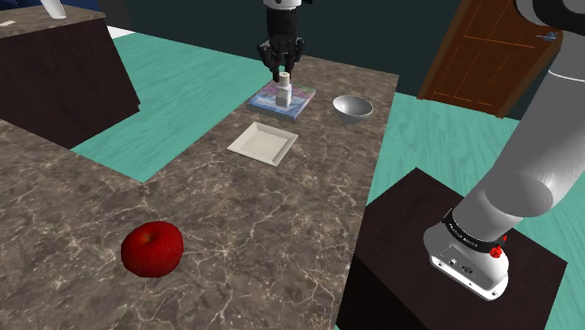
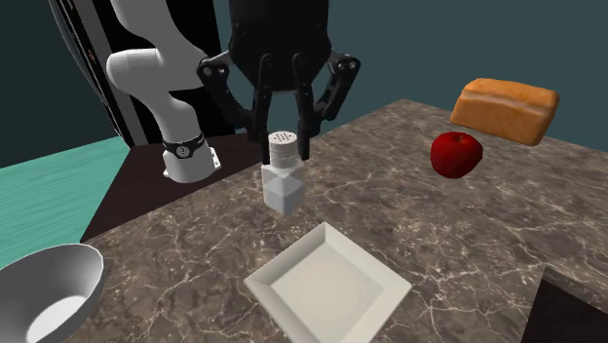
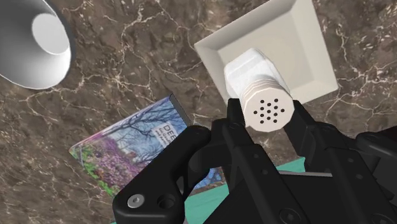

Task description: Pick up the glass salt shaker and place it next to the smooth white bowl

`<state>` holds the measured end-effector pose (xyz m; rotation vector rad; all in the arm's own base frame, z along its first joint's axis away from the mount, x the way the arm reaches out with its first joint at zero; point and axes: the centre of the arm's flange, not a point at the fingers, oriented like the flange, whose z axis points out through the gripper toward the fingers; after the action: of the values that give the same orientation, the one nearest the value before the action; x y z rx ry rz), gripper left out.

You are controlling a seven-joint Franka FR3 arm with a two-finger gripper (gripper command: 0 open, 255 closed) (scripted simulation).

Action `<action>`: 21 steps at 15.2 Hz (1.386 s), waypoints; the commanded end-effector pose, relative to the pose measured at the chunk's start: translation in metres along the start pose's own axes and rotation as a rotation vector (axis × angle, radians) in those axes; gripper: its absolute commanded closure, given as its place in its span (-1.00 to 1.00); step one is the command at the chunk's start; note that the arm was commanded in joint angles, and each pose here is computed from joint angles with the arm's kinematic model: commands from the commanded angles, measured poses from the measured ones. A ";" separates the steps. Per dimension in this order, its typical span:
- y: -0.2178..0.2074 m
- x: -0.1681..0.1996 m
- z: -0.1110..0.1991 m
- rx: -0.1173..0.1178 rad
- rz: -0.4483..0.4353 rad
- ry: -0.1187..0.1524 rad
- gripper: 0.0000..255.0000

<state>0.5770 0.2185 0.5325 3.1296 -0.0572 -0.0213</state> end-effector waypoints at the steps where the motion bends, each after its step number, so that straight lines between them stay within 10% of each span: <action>1: 0.029 0.005 -0.002 0.000 -0.001 0.000 1.00; 21: 0.286 0.065 0.000 0.000 -0.001 0.000 1.00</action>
<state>0.6298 -0.0547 0.5371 3.1299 -0.0574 -0.0214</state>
